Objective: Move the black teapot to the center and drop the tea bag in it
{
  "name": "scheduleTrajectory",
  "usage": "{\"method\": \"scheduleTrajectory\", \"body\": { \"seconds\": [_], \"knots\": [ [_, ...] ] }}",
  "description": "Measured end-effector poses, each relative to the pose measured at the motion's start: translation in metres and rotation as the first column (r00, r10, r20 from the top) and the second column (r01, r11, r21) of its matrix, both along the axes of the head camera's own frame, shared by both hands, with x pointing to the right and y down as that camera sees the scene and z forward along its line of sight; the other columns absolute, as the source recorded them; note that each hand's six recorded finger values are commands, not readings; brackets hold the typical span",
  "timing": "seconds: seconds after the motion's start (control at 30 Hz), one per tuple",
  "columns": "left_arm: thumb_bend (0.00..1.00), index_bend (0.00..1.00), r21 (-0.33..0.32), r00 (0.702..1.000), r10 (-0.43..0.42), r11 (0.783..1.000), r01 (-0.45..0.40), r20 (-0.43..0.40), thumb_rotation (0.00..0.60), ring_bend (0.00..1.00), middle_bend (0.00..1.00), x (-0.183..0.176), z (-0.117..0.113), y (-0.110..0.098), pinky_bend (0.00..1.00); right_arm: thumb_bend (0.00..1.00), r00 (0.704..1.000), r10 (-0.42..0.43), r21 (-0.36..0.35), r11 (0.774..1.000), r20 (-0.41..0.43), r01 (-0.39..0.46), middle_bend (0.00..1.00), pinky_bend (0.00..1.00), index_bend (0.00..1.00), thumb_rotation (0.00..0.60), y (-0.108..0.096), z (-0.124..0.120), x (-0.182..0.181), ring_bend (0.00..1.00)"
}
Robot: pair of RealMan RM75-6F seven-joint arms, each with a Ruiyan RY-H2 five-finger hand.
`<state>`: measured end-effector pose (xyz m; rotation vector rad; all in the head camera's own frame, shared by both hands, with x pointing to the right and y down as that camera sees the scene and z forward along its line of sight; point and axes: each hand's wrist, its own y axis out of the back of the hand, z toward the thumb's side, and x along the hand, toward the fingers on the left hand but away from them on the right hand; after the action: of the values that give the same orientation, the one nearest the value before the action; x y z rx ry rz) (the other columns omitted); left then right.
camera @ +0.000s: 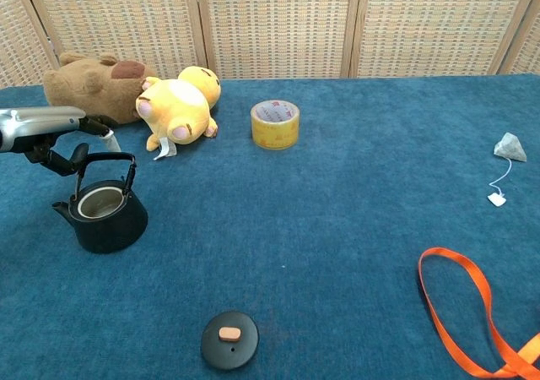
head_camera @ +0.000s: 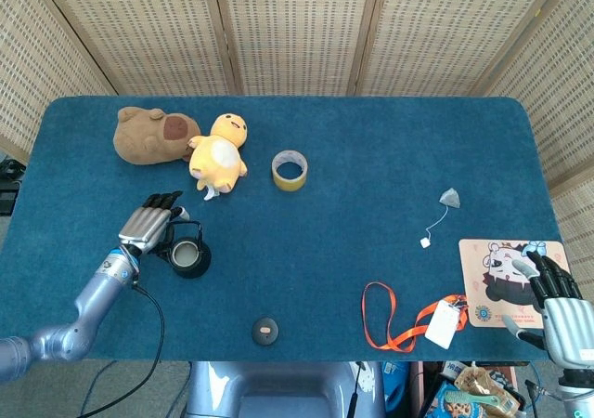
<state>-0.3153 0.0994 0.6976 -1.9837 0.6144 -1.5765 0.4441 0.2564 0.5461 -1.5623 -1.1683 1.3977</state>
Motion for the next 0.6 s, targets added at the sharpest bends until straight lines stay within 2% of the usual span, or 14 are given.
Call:
{"method": "scheduleTrajectory", "body": {
  "seconds": [0.37, 0.6],
  "knots": [
    [0.83, 0.37, -0.04, 0.999, 0.002, 0.999, -0.003, -0.036, 0.6, 0.0, 0.0, 0.012, 0.001, 0.006, 0.0, 0.15, 1.0, 0.009, 0.004, 1.0, -0.003, -0.009, 0.17, 0.21, 0.23, 0.6, 0.002, -0.002, 0.001, 0.13],
    [0.77, 0.4, -0.056, 0.996, -0.03, 0.998, 0.025, -0.08, 0.6, 0.0, 0.0, 0.015, -0.004, 0.008, 0.0, 0.15, 1.0, 0.008, 0.011, 1.0, -0.001, -0.008, 0.17, 0.21, 0.23, 0.6, 0.002, -0.003, 0.001, 0.13]
  ]
}}
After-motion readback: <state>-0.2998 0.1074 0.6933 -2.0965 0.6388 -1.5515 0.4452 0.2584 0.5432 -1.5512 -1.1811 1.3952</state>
